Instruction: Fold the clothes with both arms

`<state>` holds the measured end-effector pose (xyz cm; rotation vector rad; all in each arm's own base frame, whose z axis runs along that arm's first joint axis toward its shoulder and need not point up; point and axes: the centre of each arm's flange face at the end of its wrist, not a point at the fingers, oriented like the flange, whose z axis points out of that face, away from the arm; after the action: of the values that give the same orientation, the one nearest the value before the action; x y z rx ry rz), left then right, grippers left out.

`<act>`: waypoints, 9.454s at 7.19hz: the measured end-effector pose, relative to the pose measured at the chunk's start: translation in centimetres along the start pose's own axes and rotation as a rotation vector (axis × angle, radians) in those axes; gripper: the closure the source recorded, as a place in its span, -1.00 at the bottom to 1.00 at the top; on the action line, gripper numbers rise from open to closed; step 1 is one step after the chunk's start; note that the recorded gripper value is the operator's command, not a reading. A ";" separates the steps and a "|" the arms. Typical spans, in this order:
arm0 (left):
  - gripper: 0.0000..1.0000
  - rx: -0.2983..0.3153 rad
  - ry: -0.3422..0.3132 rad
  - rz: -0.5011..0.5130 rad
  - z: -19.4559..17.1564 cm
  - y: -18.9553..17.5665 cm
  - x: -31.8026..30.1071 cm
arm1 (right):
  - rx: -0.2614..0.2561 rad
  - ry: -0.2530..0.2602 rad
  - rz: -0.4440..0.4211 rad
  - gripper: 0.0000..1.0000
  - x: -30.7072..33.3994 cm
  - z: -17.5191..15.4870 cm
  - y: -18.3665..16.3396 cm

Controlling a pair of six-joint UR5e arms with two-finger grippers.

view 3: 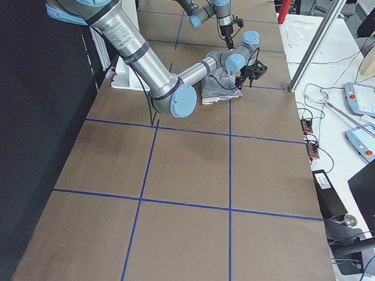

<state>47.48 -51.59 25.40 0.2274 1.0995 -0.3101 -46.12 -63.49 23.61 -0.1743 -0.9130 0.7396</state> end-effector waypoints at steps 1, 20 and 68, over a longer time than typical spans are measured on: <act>1.00 -0.037 -0.002 0.010 1.3 2.9 0.5 | -0.003 -0.009 -0.004 -1.00 0.7 -0.4 0.1; 1.00 -0.054 -0.188 0.156 5.5 5.8 0.3 | -0.010 -0.028 -0.017 -1.00 4.4 -1.6 0.1; -1.00 -0.438 -0.284 0.230 -29.5 -8.2 -57.3 | -0.197 0.203 -0.836 -1.00 54.5 -17.3 -28.5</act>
<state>-4.04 -41.87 63.78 -0.0809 0.8252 0.1057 2.75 -46.53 61.04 -0.0277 -0.7674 -0.1424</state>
